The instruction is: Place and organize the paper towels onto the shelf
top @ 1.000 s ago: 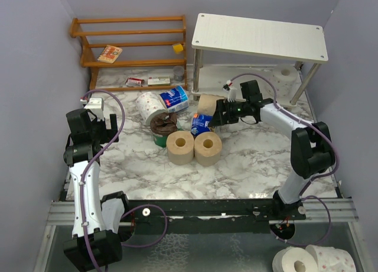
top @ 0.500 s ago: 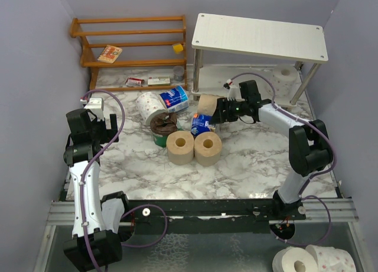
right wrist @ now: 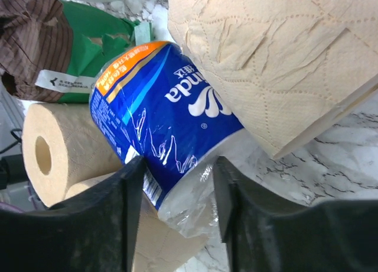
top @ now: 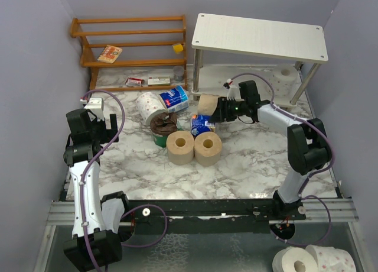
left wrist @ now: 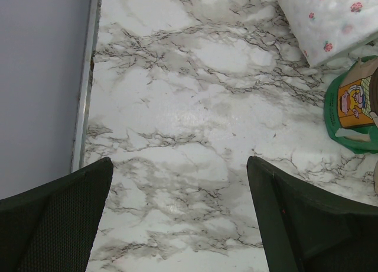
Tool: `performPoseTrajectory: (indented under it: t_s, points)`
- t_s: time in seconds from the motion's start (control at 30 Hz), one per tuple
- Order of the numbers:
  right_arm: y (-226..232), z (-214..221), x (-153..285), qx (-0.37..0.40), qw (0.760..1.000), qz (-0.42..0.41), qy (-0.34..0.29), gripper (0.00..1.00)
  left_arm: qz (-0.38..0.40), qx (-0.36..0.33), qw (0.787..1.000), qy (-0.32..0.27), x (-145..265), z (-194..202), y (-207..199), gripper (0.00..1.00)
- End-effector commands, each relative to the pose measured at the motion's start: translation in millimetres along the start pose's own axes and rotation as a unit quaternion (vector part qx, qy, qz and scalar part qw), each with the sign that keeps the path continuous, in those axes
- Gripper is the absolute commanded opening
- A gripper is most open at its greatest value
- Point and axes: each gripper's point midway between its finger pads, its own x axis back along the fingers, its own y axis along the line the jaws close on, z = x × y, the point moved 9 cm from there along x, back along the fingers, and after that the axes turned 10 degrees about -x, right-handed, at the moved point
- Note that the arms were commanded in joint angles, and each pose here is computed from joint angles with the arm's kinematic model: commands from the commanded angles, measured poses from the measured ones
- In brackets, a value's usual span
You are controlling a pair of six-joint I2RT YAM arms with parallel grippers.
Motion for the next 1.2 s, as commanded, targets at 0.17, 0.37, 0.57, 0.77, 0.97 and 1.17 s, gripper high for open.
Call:
performPoseTrajectory:
  t_s: [0.17, 0.37, 0.57, 0.77, 0.97, 1.17]
  points:
    - [-8.9, 17.3, -8.2, 0.006, 1.0, -0.015, 0.009, 0.12, -0.01, 0.005, 1.0, -0.004, -1.4, 0.7, 2.0, 0.99]
    - [3.8, 9.2, 3.4, 0.032, 0.999, -0.028, 0.0, 0.01, -0.011, 0.006, 1.0, -0.002, -2.3, 0.9, 2.3, 0.99]
    - [43.0, -20.0, 39.9, 0.133, 0.989, -0.05, -0.025, 0.01, -0.01, 0.005, 1.0, -0.002, -2.1, 1.1, 2.0, 0.99]
    - [88.9, -52.8, 95.0, 0.256, 0.962, -0.023, -0.093, 0.01, -0.009, 0.005, 1.0, -0.001, -2.9, 1.0, 2.0, 0.99]
    - [100.4, -54.8, 121.0, 0.324, 0.94, 0.005, -0.108, 0.01, -0.009, 0.005, 1.0, -0.003, -1.9, 0.9, 1.9, 0.99]
    - [80.1, -60.7, 131.5, 0.395, 0.908, 0.06, -0.124, 0.01, -0.01, 0.004, 1.0, -0.005, -1.3, 0.9, 1.8, 0.99]
